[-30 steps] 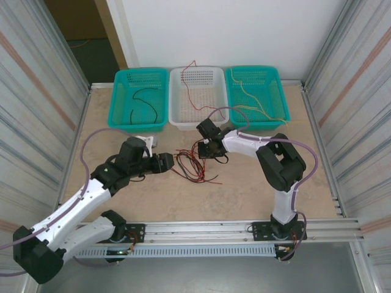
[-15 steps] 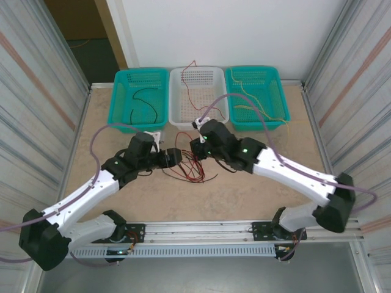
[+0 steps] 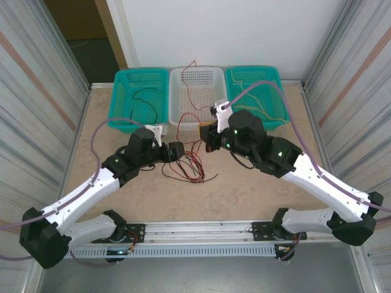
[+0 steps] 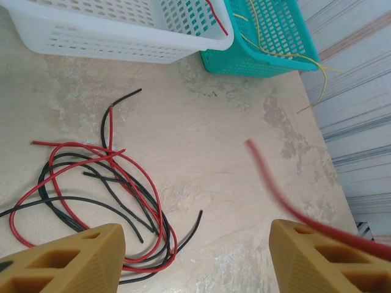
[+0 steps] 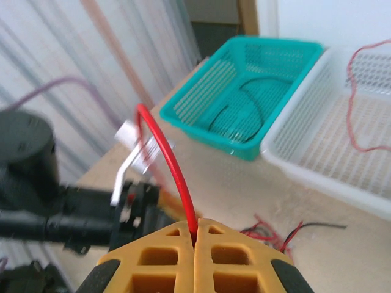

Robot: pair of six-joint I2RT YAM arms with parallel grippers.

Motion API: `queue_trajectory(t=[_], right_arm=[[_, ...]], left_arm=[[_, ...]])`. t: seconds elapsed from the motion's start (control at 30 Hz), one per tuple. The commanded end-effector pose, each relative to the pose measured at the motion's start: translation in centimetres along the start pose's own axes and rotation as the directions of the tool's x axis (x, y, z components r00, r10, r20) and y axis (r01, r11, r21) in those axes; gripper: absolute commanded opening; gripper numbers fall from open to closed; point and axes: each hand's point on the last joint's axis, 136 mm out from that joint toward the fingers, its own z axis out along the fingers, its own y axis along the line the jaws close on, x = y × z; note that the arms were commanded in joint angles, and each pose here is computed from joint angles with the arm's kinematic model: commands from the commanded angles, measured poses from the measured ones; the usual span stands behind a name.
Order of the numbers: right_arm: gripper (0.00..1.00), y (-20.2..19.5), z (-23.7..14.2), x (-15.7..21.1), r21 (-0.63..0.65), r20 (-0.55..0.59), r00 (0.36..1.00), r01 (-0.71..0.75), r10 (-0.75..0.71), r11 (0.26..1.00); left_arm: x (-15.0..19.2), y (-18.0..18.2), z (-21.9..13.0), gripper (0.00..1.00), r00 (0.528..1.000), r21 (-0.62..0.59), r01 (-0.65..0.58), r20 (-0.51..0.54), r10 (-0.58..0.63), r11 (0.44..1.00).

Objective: Untangle the cables

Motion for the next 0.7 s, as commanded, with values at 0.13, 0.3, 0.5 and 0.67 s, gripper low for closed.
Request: queue_trajectory(t=[0.13, 0.3, 0.5, 0.67], right_arm=[[0.03, -6.4, 3.2, -5.3, 0.177, 0.064, 0.997, -0.045, 0.034, 0.983], [0.03, -12.0, 8.0, -7.2, 0.264, 0.051, 0.995, -0.093, 0.083, 0.96], [0.09, -18.2, 13.8, -8.6, 0.309, 0.042, 0.985, -0.17, 0.165, 0.936], [0.39, -21.6, 17.2, -6.8, 0.372, -0.081, 0.968, -0.191, 0.237, 0.908]], left_arm=[[2.2, 4.6, -1.7, 0.67, 0.997, -0.185, 0.08, 0.02, -0.077, 0.979], [3.7, 6.1, -2.4, 0.63, 0.992, -0.241, 0.125, 0.003, -0.128, 0.962], [5.2, 7.2, -2.9, 0.6, 0.986, -0.274, 0.156, -0.018, -0.167, 0.949], [5.9, 8.5, -3.1, 0.62, 0.987, -0.329, 0.131, -0.049, -0.156, 0.935]])
